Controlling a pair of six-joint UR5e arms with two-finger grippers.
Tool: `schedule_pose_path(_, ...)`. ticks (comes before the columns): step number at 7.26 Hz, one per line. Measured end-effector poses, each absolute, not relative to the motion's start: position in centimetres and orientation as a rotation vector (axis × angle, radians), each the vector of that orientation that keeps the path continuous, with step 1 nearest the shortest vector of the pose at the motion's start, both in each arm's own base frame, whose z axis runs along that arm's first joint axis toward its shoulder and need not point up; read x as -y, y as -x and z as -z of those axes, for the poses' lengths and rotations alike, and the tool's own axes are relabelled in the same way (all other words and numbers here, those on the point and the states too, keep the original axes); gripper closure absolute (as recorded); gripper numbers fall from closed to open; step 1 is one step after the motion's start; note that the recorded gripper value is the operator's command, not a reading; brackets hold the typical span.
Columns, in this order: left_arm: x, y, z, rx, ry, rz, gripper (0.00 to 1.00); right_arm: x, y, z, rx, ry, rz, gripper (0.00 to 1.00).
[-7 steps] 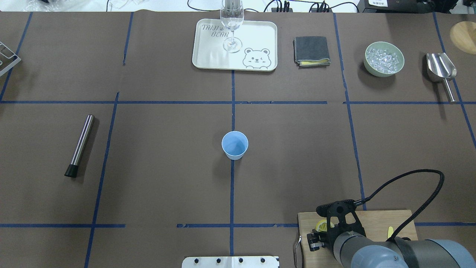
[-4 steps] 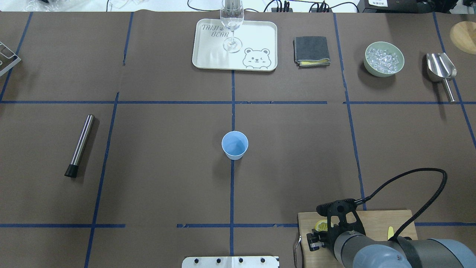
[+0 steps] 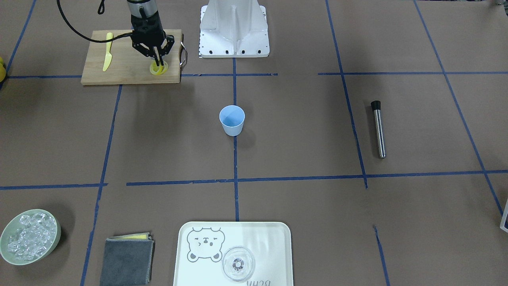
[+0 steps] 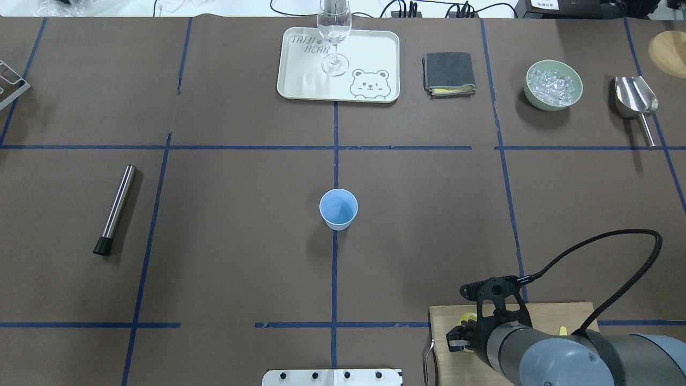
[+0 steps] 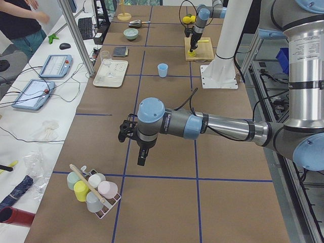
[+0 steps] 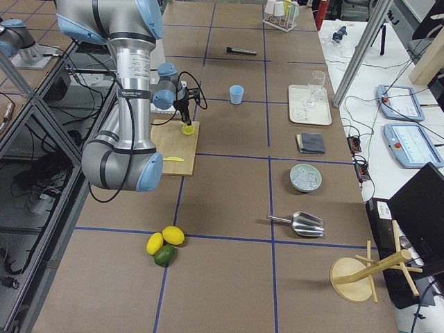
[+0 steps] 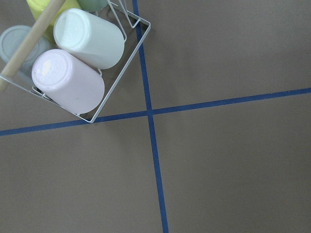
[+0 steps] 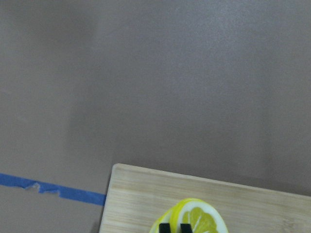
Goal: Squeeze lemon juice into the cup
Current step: 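Close the right gripper on the lemon slice's edge, then lift the lemon slice and carry it over the blue cup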
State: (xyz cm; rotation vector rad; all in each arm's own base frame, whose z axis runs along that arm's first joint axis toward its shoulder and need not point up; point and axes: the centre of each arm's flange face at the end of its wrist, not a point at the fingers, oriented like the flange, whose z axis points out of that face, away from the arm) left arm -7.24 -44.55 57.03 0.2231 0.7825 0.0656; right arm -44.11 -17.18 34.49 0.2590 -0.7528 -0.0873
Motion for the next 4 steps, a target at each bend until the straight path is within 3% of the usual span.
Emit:
schedule_pose_path(3, 44.6, 7.2, -57.0, -0.783, -0.224, -0.065, 0.0, 18.7, 42.8, -33.6, 0.751, -0.235, 0.064, 0.85)
schedule_pose_path(4, 44.7, 7.2, -56.9, -0.783, -0.224, -0.065, 0.0, 19.2, 42.1, -33.1, 0.745, -0.222, 0.056, 0.92)
